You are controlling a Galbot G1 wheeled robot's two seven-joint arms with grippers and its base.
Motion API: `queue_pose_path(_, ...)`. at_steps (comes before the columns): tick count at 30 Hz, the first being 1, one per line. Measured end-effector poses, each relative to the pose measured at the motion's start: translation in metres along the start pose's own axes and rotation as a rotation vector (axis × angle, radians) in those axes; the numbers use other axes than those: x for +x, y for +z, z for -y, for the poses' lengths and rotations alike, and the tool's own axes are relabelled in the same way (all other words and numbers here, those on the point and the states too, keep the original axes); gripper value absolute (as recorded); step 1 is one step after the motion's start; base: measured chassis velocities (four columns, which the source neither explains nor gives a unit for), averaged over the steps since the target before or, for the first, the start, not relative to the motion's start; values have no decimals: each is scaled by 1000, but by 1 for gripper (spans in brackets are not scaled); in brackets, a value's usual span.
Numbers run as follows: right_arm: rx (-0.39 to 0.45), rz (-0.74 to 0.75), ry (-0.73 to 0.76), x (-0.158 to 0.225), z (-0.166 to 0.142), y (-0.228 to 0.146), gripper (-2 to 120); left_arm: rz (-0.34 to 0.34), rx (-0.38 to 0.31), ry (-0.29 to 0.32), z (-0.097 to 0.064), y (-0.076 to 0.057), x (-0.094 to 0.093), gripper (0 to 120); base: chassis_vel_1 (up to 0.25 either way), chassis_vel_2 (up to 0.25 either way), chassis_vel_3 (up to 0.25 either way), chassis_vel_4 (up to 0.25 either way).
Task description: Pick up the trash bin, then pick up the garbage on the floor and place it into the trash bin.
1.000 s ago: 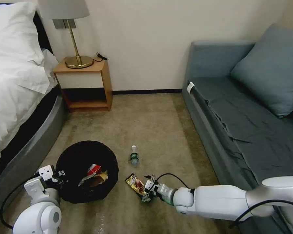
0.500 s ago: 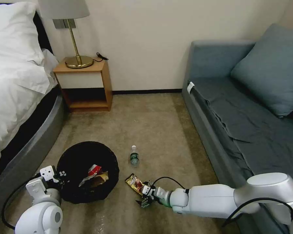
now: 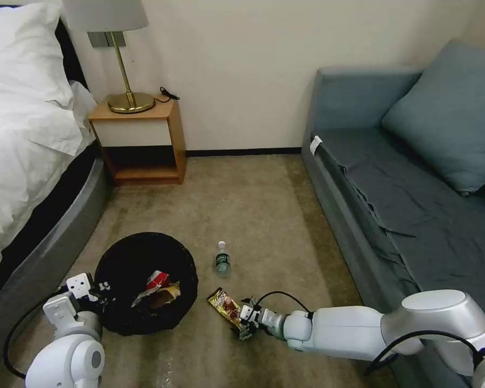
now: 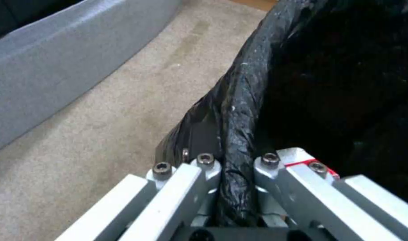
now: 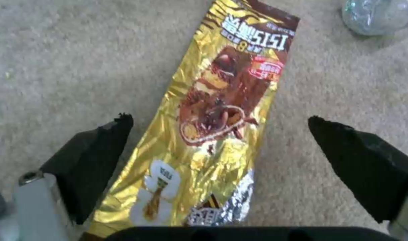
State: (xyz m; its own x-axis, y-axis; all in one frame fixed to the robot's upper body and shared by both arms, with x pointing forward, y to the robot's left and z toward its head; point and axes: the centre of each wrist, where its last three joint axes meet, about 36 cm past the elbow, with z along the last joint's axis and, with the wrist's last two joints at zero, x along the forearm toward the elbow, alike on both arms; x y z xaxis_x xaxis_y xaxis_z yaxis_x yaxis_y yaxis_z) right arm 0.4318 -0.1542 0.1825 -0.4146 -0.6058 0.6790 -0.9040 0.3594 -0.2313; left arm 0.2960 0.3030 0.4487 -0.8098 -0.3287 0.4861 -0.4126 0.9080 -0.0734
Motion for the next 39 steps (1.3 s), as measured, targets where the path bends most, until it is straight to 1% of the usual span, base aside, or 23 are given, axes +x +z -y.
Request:
queue_pose_path(13,5,-19,19,-4,4,3,99,7,7,4,2,-2,5,3,0,0,0,0)
queue_pose_path(16,3,-16,19,-5,2,1,91,7,8,5,2,-1,5,3,0,0,0,0)
queue_pose_path(17,3,-16,19,-5,2,1,91,7,8,5,2,-1,5,3,0,0,0,0)
queue_pose_path(20,1,-13,19,-6,2,0,76,8,8,4,2,-1,5,3,0,0,0,0)
queue_pose_path(21,0,-11,18,-6,1,-1,73,8,8,4,2,-1,5,3,0,0,0,0)
queue_pose_path(22,0,-11,18,-6,1,-1,73,8,8,4,2,-1,5,3,0,0,0,0)
queue_pose_path(24,-2,-10,18,-7,1,-1,62,9,7,4,2,-1,5,3,0,0,0,0)
queue_pose_path(25,-2,-9,18,-7,1,-2,59,9,7,5,2,-1,5,3,0,0,0,0)
queue_pose_path(26,-2,-9,18,-7,1,-2,59,9,7,5,2,-1,5,3,0,0,0,0)
queue_pose_path(28,-2,-8,19,-7,1,-2,48,9,7,5,3,-1,5,3,0,0,0,0)
queue_pose_path(29,-3,-8,19,-7,1,-2,45,9,7,5,3,-1,5,3,0,0,0,0)
queue_pose_path(30,-3,-8,19,-7,1,-2,39,9,7,6,3,-1,5,3,0,0,0,0)
queue_pose_path(31,-3,-8,19,-7,1,-2,39,9,7,6,3,-1,5,3,0,0,0,0)
queue_pose_path(35,-5,-8,23,-5,3,-1,21,9,7,6,3,0,5,3,0,0,0,0)
queue_pose_path(36,-5,-8,23,-5,3,-1,21,9,7,6,3,0,5,3,0,0,0,0)
queue_pose_path(39,-4,-7,26,-4,5,-1,10,9,7,6,3,0,5,3,0,0,0,0)
